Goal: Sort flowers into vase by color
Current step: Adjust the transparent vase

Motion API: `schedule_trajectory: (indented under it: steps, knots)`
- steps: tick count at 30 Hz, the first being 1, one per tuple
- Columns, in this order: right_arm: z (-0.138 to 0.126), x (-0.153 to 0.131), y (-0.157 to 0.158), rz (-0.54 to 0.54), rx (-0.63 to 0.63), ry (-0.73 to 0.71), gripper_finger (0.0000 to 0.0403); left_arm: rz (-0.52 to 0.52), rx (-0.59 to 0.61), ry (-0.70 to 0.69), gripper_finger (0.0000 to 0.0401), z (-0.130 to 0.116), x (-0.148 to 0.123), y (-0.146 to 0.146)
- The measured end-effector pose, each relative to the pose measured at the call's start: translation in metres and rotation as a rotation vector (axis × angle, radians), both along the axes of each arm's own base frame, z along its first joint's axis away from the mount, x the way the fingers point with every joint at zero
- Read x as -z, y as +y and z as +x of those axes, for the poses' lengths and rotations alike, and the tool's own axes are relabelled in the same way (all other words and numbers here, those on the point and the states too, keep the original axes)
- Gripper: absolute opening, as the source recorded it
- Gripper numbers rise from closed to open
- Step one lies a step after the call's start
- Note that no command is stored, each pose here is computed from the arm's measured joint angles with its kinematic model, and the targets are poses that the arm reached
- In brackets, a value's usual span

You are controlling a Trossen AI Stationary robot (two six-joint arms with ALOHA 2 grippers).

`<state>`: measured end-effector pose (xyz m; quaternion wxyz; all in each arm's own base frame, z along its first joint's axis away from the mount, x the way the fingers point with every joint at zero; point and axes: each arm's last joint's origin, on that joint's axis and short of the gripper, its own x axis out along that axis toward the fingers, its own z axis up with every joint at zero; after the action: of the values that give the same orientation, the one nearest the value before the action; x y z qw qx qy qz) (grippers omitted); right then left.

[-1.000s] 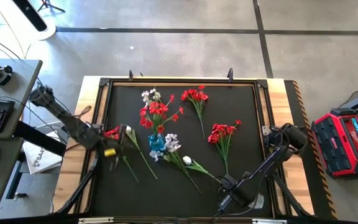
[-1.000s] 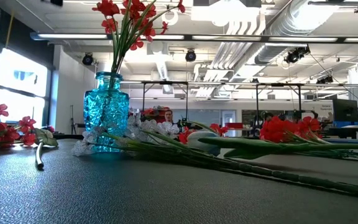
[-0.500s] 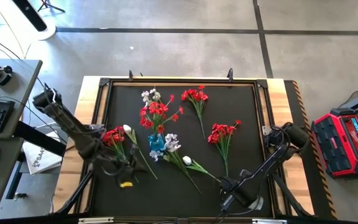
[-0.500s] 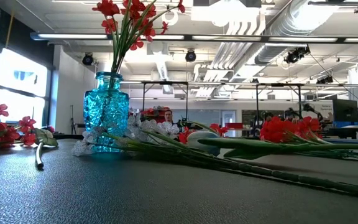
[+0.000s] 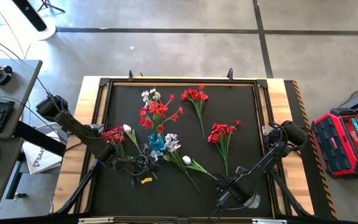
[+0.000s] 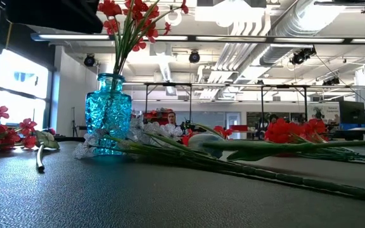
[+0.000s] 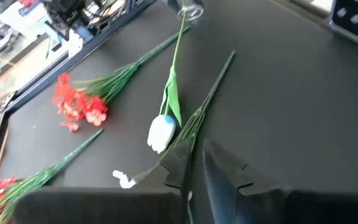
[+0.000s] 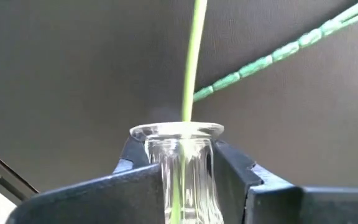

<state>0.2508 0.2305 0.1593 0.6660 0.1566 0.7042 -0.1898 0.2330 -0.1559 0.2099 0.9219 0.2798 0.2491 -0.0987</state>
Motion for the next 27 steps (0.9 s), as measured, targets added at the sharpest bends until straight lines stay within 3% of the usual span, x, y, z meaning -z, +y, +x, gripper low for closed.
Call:
schedule_trajectory:
  steps: [8,11,14,17,27]
  knots:
    - [0.002,-0.008,-0.003,0.005,0.016,-0.049,0.0051,-0.01,0.023,-0.016,0.0103,0.002,-0.002,0.0]
    - [0.01,-0.015,-0.005,-0.111,0.035,-0.28,0.005,-0.013,0.022,-0.022,0.0117,0.002,-0.002,0.0]
    - [0.015,-0.024,-0.008,-0.164,0.025,-0.396,0.0048,-0.018,0.016,-0.023,0.0124,0.003,-0.002,0.0]
    - [0.021,-0.025,-0.008,-0.108,0.005,-0.4,0.0041,-0.021,0.01,-0.024,0.0125,0.003,-0.002,0.0]
    - [0.018,-0.038,-0.015,-0.139,-0.009,-0.435,0.0032,-0.03,0.002,-0.022,0.0122,0.002,-0.002,0.0]
